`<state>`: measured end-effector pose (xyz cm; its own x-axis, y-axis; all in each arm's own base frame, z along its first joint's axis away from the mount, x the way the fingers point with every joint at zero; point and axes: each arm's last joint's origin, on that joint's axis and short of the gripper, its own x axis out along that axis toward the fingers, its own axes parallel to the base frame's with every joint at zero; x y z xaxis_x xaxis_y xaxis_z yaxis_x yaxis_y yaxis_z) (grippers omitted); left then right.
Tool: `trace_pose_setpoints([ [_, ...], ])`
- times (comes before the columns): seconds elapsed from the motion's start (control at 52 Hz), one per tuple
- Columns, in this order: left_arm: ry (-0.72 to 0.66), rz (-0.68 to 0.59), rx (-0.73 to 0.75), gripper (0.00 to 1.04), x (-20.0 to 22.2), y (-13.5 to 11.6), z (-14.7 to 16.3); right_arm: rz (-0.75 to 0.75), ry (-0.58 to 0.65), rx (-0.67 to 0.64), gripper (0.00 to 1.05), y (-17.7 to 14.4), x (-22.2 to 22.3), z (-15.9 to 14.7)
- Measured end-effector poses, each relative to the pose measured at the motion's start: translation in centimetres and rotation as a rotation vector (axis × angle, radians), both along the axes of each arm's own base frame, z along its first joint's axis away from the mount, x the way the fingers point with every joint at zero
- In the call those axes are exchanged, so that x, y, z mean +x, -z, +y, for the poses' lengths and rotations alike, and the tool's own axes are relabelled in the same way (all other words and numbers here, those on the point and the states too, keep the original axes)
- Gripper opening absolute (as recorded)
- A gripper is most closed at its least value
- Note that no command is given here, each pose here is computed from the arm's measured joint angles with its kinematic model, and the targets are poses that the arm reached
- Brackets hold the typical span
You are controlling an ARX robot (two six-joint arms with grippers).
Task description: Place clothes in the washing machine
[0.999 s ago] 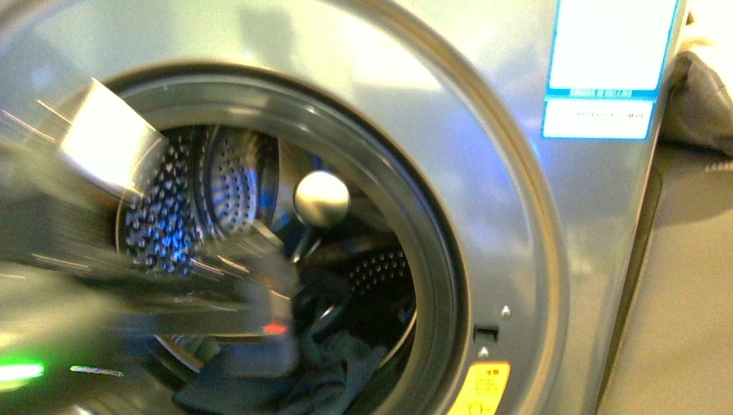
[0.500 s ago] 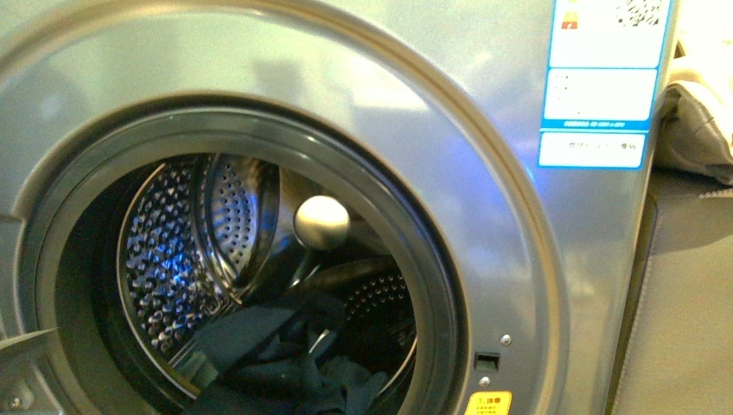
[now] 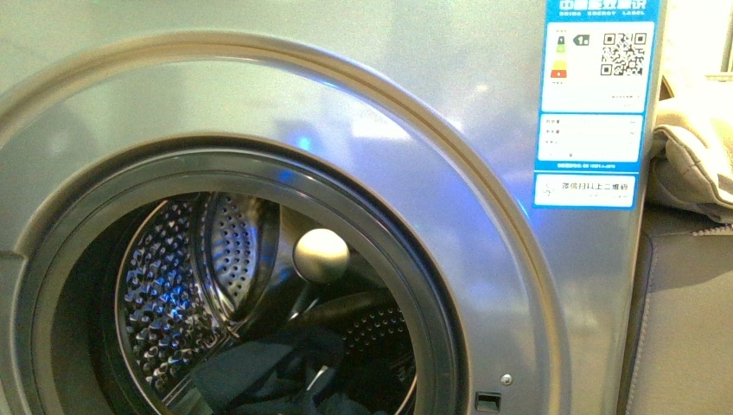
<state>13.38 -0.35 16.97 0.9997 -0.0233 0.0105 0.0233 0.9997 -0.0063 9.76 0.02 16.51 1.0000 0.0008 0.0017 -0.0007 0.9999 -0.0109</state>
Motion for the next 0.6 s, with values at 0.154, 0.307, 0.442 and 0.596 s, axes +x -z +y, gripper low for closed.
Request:
trace_pose_setpoints([
  [0.154,-0.025,0.000,0.000,0.04,-0.6,-0.1,0.3,0.000,0.000,0.000,0.02,0.0,0.0,0.0],
  [0.307,-0.023,-0.011,0.000,0.04,-1.2,-0.3,0.3,0.000,0.000,0.000,0.17,0.0,0.0,0.0],
  [0.442,-0.023,-0.012,0.000,0.04,-1.7,-0.3,0.3,0.000,0.000,0.000,0.49,0.0,0.0,0.0],
  [0.596,-0.023,-0.012,0.000,0.04,-2.1,-0.3,0.3,0.000,0.000,0.000,0.83,0.0,0.0,0.0],
])
